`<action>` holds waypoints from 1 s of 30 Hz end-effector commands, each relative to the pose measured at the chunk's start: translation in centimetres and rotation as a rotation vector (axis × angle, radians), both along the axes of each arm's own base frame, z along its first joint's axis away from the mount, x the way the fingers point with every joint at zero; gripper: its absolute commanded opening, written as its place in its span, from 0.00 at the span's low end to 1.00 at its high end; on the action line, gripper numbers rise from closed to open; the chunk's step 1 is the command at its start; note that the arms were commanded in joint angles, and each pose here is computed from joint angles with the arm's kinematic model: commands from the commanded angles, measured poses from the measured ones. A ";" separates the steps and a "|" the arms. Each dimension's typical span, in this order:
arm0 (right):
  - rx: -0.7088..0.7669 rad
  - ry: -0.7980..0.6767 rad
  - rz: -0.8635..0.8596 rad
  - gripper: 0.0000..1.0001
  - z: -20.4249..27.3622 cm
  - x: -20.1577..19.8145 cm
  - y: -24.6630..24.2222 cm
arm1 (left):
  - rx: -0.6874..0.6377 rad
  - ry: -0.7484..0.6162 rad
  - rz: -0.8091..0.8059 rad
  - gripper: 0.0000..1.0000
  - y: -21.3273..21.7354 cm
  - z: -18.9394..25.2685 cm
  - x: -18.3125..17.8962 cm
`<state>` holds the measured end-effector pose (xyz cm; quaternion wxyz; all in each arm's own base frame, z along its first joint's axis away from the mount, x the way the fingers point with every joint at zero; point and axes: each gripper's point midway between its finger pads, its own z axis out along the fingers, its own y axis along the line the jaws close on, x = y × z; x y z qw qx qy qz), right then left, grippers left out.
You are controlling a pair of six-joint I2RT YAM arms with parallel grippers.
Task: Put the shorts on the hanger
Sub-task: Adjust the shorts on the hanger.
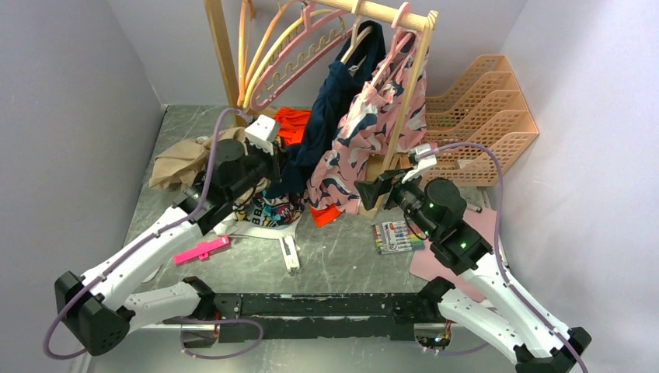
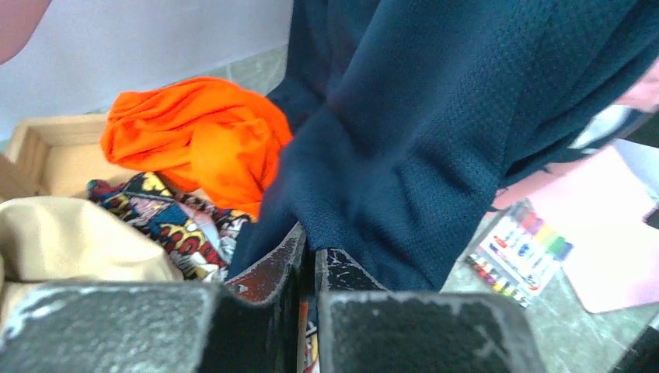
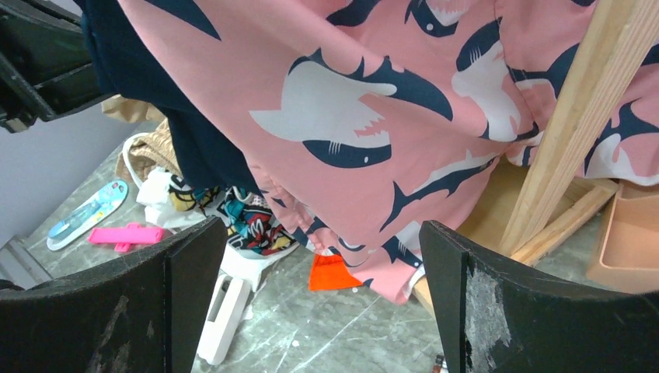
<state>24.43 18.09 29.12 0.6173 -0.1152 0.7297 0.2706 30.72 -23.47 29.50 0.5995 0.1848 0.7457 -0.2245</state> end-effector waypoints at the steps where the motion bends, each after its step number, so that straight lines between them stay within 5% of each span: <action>1: 0.002 -0.044 -0.002 1.00 1.8 0.1 -0.2 | -0.065 0.032 -0.138 0.11 -1.9 -0.4 -1.9; 5: 0.003 -0.037 0.013 1.00 1.5 -0.1 0.1 | -0.081 0.175 -0.183 0.23 -3.0 -4.8 -3.1; 12: -0.011 -0.012 -0.009 1.00 0.9 0.1 -0.2 | -0.080 0.183 -0.117 0.99 -1.0 -5.0 -3.9; 30: 0.070 0.077 -0.490 1.00 1.2 3.8 -6.4 | -0.205 0.236 0.188 1.00 5.4 -3.9 -5.7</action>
